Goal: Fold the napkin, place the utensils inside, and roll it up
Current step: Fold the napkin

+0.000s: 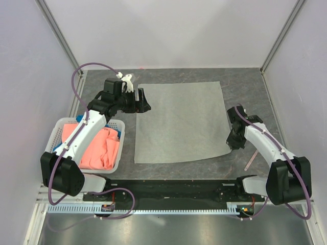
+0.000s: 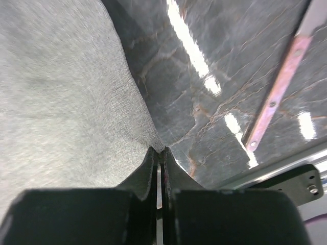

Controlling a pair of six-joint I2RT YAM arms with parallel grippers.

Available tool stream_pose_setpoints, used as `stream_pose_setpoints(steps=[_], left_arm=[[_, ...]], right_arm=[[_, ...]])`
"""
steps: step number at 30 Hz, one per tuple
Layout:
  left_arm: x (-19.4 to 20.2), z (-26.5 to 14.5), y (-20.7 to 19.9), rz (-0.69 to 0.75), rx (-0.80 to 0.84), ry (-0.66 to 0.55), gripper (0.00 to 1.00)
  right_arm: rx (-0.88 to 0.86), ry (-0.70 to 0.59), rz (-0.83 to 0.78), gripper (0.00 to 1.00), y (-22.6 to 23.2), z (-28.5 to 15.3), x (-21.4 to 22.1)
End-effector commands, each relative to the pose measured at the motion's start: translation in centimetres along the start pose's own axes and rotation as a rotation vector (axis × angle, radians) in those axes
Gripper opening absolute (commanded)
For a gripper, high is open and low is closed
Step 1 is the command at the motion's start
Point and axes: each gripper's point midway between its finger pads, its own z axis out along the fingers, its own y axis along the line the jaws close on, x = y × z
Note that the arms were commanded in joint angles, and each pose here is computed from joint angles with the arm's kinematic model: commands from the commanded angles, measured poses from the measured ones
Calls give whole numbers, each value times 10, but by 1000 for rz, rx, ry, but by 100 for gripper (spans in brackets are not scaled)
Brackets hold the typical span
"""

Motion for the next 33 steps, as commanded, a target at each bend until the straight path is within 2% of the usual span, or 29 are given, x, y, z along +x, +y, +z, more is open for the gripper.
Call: stream_pose_setpoints(steps=[1, 13, 18, 21, 25, 29, 31, 32, 33], left_arm=[[-13, -7, -13, 57, 53, -51, 88], [-12, -7, -18, 50, 82, -45, 88], [-12, -6, -17, 49, 77, -46, 88], [-13, -7, -17, 48, 77, -50, 88], [-12, -5, -16, 47, 74, -45, 88], [-11, -4, -12, 50, 54, -44, 88], [-11, -3, -10, 51, 47, -45, 88], [-12, -4, -9, 51, 40, -49, 88], [-11, -3, -8, 53, 36, -48, 88]], right_arm=[[94, -76, -6, 0, -18, -22, -22], [178, -119, 25, 0, -60, -49, -40], [129, -115, 13, 0, -47, -54, -54], [17, -109, 7, 0, -14, -58, -68], [-99, -144, -71, 0, 53, -66, -83], [-183, -121, -164, 0, 133, -48, -83], [-254, -142, -214, 0, 177, -58, -83], [-269, -120, -252, 0, 201, -47, -74], [-315, -151, -257, 0, 224, -58, -83]])
